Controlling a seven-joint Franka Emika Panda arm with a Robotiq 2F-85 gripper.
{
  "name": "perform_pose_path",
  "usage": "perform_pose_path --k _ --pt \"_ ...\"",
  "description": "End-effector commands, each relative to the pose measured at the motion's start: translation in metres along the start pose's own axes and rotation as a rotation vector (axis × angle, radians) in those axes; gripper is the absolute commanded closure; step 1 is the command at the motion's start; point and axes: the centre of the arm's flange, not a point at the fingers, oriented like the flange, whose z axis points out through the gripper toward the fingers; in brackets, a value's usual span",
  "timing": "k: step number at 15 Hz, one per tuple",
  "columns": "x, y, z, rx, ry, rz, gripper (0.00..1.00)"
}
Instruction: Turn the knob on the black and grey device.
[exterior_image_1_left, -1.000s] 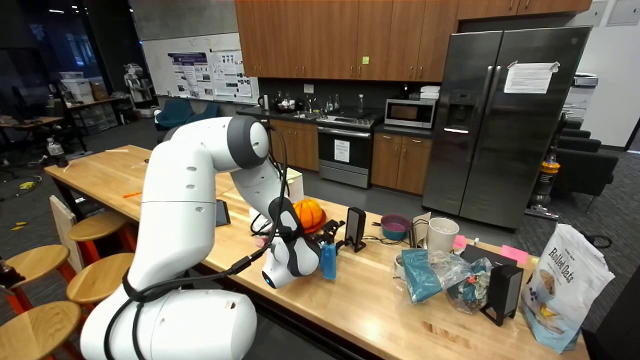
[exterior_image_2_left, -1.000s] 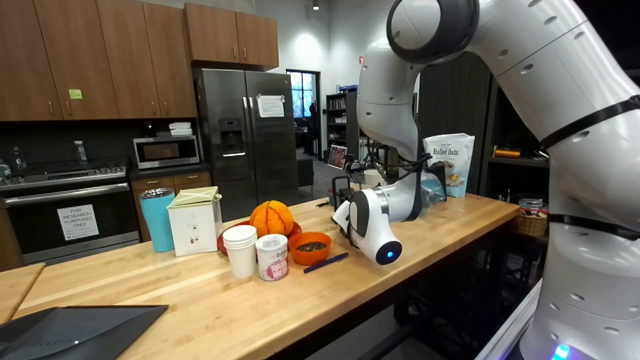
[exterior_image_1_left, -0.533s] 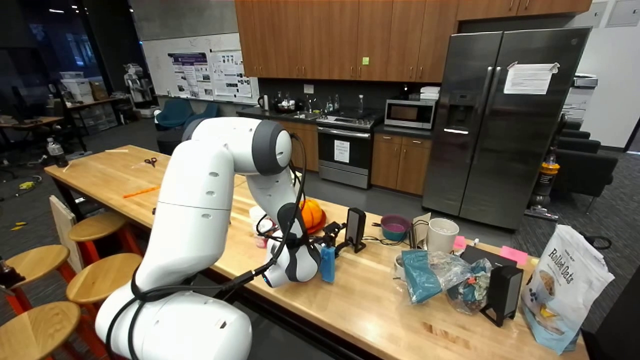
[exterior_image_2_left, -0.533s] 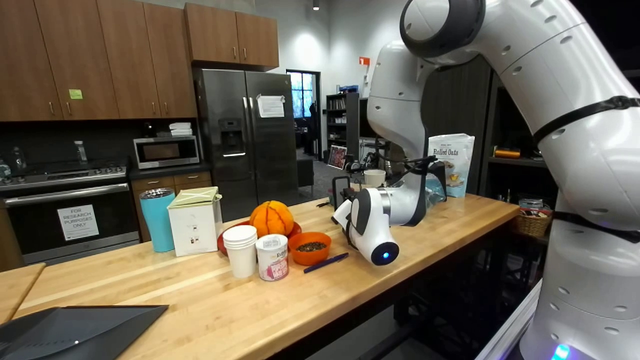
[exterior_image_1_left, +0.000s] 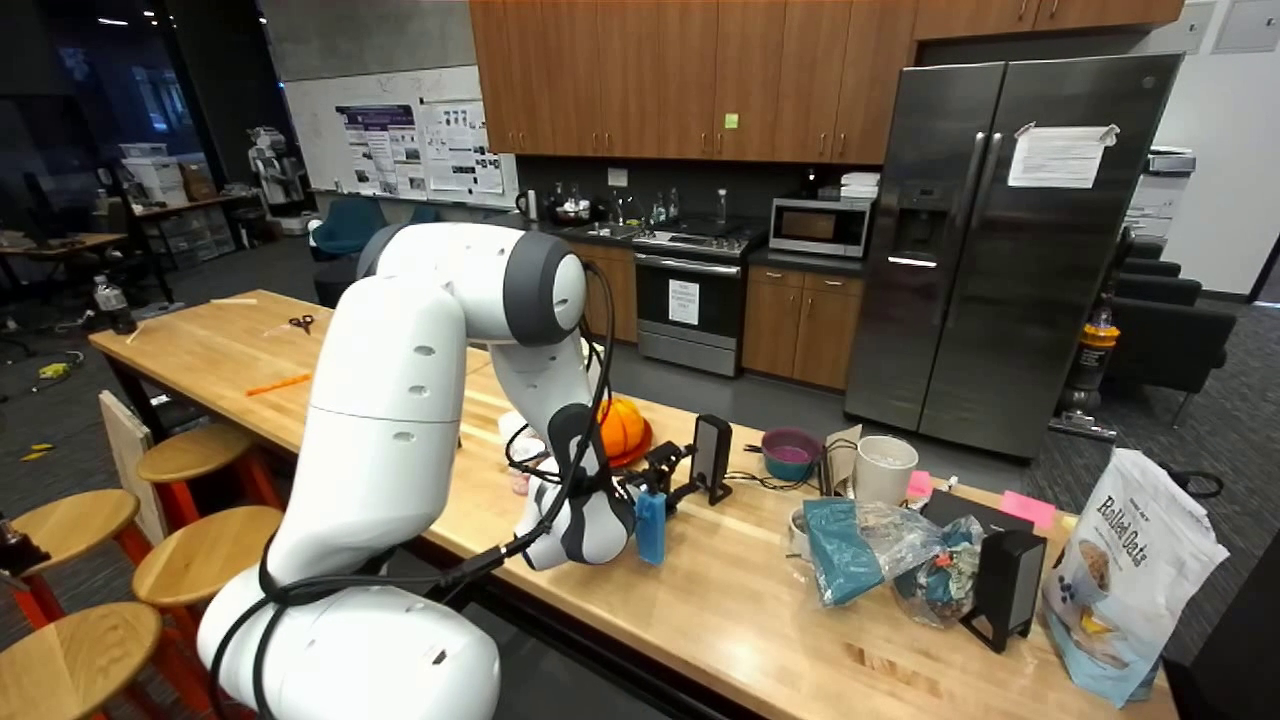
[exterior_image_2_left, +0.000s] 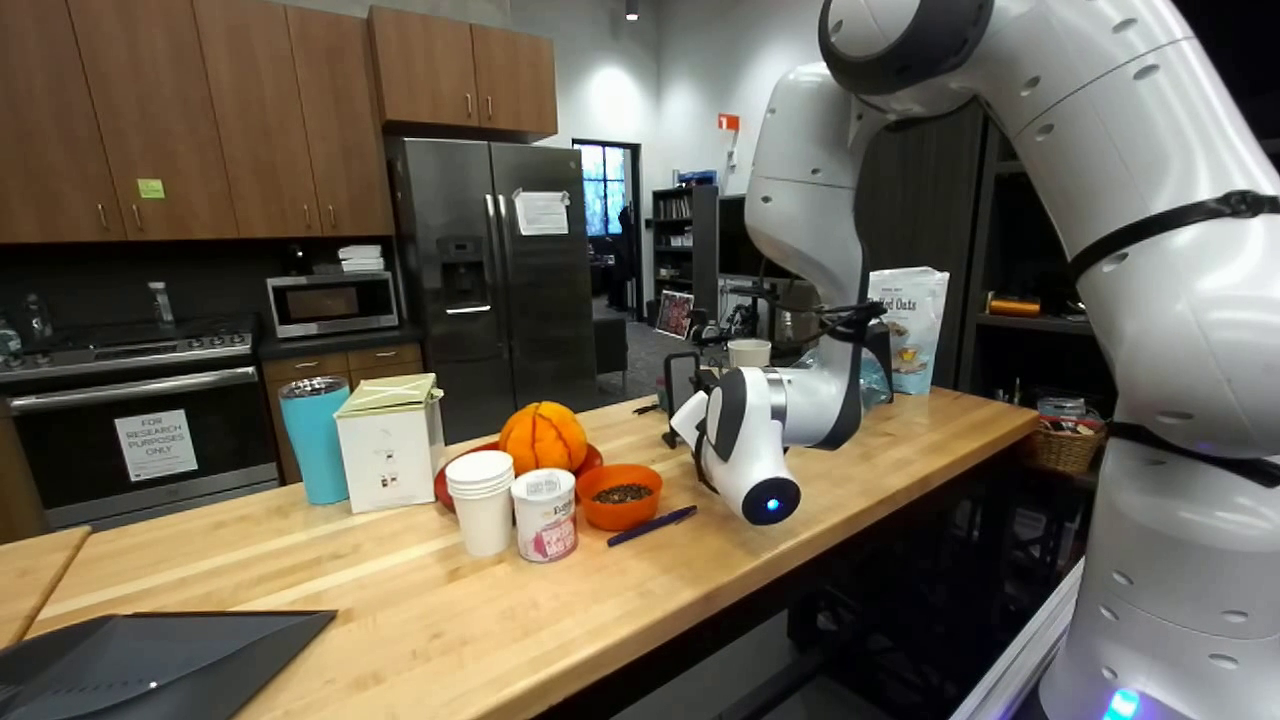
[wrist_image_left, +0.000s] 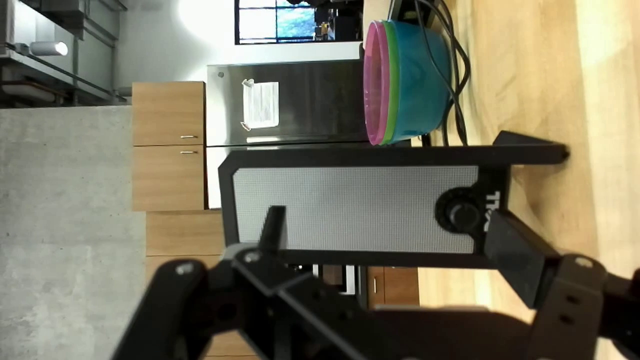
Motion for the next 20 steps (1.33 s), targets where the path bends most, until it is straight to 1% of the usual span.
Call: perform_pose_path --k 1,7,12,18,20 --pt "-0.008 0.02 0.001 -0.009 -0.02 -0.002 0.0" --pt "-0.018 0.027 0.013 -0.009 -0.047 0.02 0.0" --pt "-0.011 0.014 0.011 0.028 -0.023 0.016 0.0" --pt "-0.004 0.014 0.01 0.055 -0.011 0.039 0.0" --pt "-0.004 0.014 0.013 0.075 -0.003 0.058 0.0"
